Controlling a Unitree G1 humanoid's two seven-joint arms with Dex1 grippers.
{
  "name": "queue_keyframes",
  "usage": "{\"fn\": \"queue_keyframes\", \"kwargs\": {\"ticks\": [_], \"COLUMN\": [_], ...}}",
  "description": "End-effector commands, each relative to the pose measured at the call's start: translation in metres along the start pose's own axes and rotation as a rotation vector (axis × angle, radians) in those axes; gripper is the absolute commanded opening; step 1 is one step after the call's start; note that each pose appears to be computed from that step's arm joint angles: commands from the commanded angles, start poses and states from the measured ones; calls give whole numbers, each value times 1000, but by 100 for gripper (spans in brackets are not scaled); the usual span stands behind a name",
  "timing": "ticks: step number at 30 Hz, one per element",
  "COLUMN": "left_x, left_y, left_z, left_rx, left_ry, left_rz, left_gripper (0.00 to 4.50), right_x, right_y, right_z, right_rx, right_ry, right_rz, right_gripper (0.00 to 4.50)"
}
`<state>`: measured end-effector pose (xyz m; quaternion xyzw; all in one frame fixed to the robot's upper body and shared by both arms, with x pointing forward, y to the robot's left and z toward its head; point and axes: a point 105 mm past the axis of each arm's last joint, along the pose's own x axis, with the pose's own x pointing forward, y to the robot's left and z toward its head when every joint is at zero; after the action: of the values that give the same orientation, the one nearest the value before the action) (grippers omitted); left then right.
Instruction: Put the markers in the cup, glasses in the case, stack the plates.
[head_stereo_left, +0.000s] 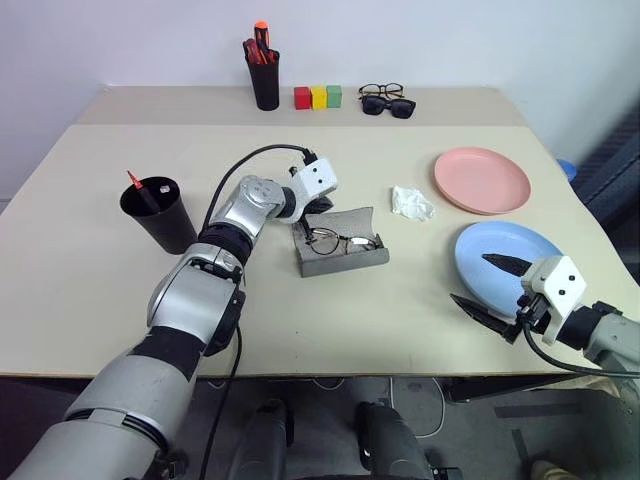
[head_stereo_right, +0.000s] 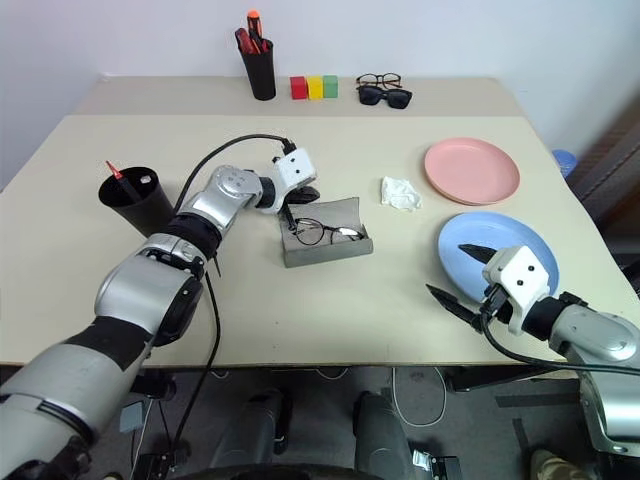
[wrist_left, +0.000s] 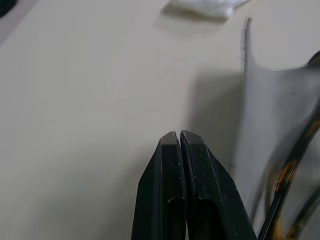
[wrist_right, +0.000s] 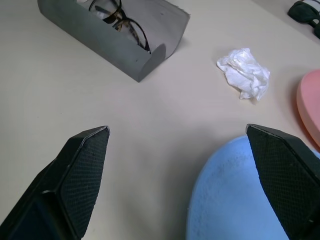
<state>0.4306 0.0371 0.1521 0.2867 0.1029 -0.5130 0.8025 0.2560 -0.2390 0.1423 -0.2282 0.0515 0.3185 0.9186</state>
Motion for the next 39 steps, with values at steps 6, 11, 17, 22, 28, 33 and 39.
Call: {"fn": "queue_keyframes", "kwargs": {"ticks": [6,11,17,22,28,33,39], "left_x": [-19,-19,-22,-23,-45,-60,-62], "left_y": [-45,-73,-92,-75,-69,-89,-104], "left_z": [-17,-27,-35,-7,43,50,43], "left_rx": [-32,6,36,24,48,-7,-40], "left_ry": [6,38,64,-104,-380,-448,-409], "left_rz": [-333,-397,-390,-232,-160,-279,-344], "left_gripper": [4,4,4,4,4,130,439], "right_x": [-2,-2,-3,-3,-8,-5,3], "right_y": [-4,-8,-14,-21,-21,-17,-14], "right_z": [3,-2,-6,-12,-33,-44,-49], "right_rx": [-10,-10,1,29,95,131,154], "right_ry": [-15,2,25,44,113,137,144], "right_rz": [-27,-65,-100,-145,-161,-155,-136], "right_gripper": [450,450,450,450,450,450,450]}}
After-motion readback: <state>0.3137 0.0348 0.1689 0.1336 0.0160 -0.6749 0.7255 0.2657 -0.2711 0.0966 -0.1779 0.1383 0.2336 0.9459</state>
